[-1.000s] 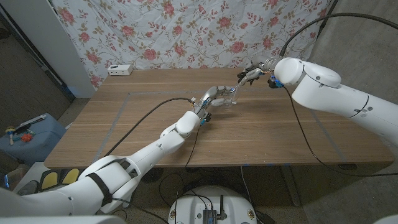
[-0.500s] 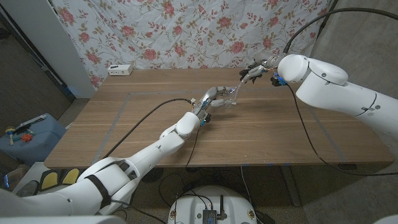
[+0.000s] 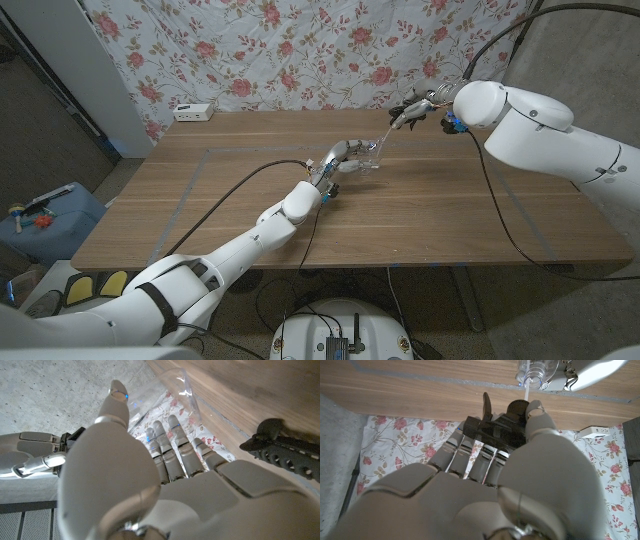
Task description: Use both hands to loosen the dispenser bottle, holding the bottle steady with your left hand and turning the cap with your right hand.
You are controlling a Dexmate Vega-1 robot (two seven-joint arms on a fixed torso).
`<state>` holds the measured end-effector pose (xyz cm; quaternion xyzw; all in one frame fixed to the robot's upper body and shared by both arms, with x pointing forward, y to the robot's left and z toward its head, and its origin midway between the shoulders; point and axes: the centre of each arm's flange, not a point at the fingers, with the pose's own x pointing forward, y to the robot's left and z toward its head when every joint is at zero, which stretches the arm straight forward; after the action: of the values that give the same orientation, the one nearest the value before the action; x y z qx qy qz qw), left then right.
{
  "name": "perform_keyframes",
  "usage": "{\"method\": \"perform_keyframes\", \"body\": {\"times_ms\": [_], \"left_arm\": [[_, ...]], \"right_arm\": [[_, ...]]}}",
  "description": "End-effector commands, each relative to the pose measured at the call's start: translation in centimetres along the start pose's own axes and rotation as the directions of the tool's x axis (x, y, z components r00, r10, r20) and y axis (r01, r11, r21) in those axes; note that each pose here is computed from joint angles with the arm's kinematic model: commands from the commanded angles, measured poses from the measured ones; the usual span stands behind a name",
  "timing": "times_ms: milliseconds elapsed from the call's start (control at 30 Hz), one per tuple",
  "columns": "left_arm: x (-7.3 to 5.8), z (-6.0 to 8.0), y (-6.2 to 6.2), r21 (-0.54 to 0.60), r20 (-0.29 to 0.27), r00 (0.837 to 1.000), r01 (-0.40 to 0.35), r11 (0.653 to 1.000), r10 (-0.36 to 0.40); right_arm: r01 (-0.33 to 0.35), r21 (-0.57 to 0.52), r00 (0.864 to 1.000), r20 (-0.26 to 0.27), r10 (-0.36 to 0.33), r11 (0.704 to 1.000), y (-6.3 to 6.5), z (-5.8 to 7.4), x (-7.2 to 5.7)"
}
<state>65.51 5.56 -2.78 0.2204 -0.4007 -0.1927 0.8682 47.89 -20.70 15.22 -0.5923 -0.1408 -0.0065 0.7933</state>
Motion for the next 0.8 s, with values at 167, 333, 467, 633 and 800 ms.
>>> {"method": "perform_keyframes", "body": {"times_ms": [167,333,467,633,800], "left_arm": [[-0.7,-1.1,0.3,0.004,-0.022,0.999,-0.031,1.000,0.031],[-0.9,-1.4,0.3,0.006,-0.030,0.999,-0.042,0.999,0.042],[-1.1,-1.6,0.3,0.010,-0.036,0.998,-0.045,0.999,0.045],[-1.3,-1.9,0.4,0.012,-0.045,0.998,-0.050,0.999,0.050],[-1.3,-2.1,0.3,0.012,-0.051,0.998,-0.047,0.999,0.048]], "right_arm": [[0.005,-0.001,1.000,-0.001,-0.005,1.000,-1.6,0.2,-0.9],[0.007,-0.008,1.000,0.000,-0.007,1.000,-2.2,0.4,-1.1],[0.008,-0.005,1.000,0.005,-0.008,1.000,-2.6,0.5,-1.3],[0.011,-0.003,1.000,0.009,-0.011,1.000,-3.0,0.6,-1.5],[0.020,-0.001,1.000,0.012,-0.020,1.000,-3.3,0.7,-1.7]]}}
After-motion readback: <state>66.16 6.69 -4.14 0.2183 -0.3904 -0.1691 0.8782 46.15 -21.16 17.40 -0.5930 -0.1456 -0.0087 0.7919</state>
